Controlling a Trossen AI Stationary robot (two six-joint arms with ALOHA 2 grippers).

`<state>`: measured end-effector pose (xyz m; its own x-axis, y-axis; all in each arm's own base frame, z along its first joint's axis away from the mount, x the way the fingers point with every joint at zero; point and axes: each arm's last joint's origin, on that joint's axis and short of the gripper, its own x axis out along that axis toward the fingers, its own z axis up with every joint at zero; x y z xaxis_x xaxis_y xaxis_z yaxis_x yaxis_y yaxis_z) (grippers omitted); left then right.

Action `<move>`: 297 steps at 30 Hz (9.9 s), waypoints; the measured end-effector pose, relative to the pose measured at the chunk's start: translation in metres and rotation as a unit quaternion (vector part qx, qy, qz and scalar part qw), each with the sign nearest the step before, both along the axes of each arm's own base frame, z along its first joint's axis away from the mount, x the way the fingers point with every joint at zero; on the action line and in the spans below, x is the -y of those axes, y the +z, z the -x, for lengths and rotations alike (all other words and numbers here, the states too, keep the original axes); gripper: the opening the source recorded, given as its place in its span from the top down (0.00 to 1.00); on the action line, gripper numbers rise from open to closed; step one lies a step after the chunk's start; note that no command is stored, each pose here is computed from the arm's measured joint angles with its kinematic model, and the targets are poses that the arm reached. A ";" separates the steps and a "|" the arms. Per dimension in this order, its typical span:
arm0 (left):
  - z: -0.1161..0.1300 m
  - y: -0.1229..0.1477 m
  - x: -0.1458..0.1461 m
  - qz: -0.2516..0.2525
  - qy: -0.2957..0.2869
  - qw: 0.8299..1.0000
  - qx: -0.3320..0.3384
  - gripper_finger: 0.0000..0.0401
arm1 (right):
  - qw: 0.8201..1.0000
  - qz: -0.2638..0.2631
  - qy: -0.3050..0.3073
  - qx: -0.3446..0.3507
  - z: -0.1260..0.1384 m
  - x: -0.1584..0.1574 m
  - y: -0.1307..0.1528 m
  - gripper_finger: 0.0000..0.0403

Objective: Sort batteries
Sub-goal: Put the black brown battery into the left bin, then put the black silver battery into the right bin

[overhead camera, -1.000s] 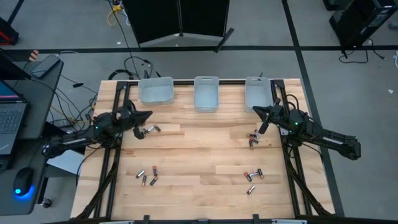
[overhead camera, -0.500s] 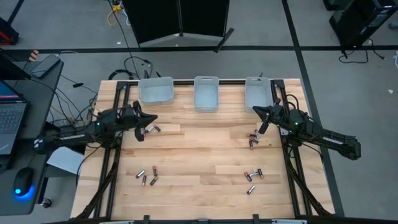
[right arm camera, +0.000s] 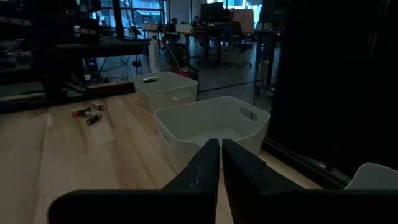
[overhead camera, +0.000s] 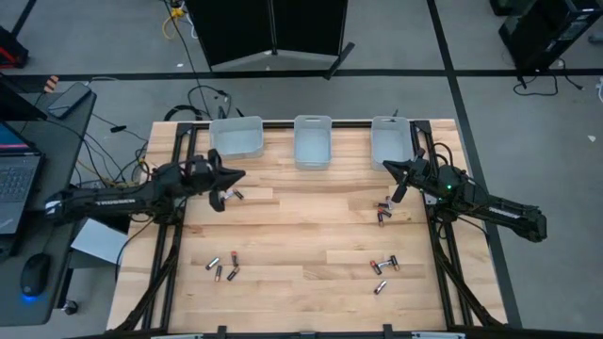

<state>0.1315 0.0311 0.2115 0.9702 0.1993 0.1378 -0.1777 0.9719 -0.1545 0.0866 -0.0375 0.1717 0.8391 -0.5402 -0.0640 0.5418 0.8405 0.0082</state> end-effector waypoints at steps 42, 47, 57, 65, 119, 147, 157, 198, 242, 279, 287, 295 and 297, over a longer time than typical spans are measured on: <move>-0.007 -0.004 0.004 0.010 -0.089 0.996 0.018 0.96 | 1.000 0.001 0.000 0.003 0.000 0.000 0.001 0.92; -0.016 0.002 0.004 0.031 -0.101 0.993 -0.046 0.96 | 1.000 0.001 0.000 0.003 0.000 0.000 0.001 0.92; -0.033 0.042 0.029 0.077 -0.157 0.953 -0.247 0.96 | 1.000 0.001 0.000 0.003 0.000 0.000 0.001 0.92; -0.038 0.053 0.061 0.173 -0.136 0.903 -0.370 0.96 | 1.000 0.001 0.000 0.003 0.000 0.000 0.001 0.92; -0.061 -0.051 0.218 0.331 0.084 0.716 -0.609 0.71 | 1.000 0.001 0.000 0.003 0.000 0.000 0.001 0.92; -0.064 -0.065 0.221 0.320 0.097 0.710 -0.619 0.80 | 1.000 0.001 0.000 0.004 0.000 0.000 0.001 0.92; -0.065 -0.063 0.225 0.302 0.054 0.709 -0.635 0.90 | 1.000 0.001 0.000 0.004 0.000 0.000 0.001 0.92; -0.176 0.107 -0.032 0.047 0.119 0.758 -0.639 0.90 | 1.000 0.001 0.000 0.003 0.000 0.000 0.001 0.92; -0.055 -0.030 -0.225 0.128 0.181 0.751 -0.621 0.90 | 1.000 0.001 0.000 0.004 0.000 0.000 0.001 0.92; -0.070 0.028 -0.152 0.030 0.140 0.893 -0.426 0.77 | 1.000 0.001 0.000 0.004 0.000 0.000 0.001 0.92; -0.081 0.019 -0.091 -0.031 0.082 0.956 -0.279 0.78 | 1.000 0.001 0.000 0.004 0.000 0.000 0.001 0.92; -0.090 0.009 -0.056 -0.050 0.015 0.978 -0.202 0.78 | 1.000 0.001 0.001 0.004 0.000 0.000 0.001 0.92; -0.091 0.007 -0.050 -0.046 0.006 0.981 -0.186 0.78 | 1.000 0.004 0.001 0.012 0.000 0.000 0.002 0.92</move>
<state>0.2223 0.0815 0.2185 0.9543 0.2153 -0.2074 -0.2175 0.9760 0.0120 0.0868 -0.0374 0.1741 0.8410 -0.5396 -0.0401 0.5405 0.8412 0.0143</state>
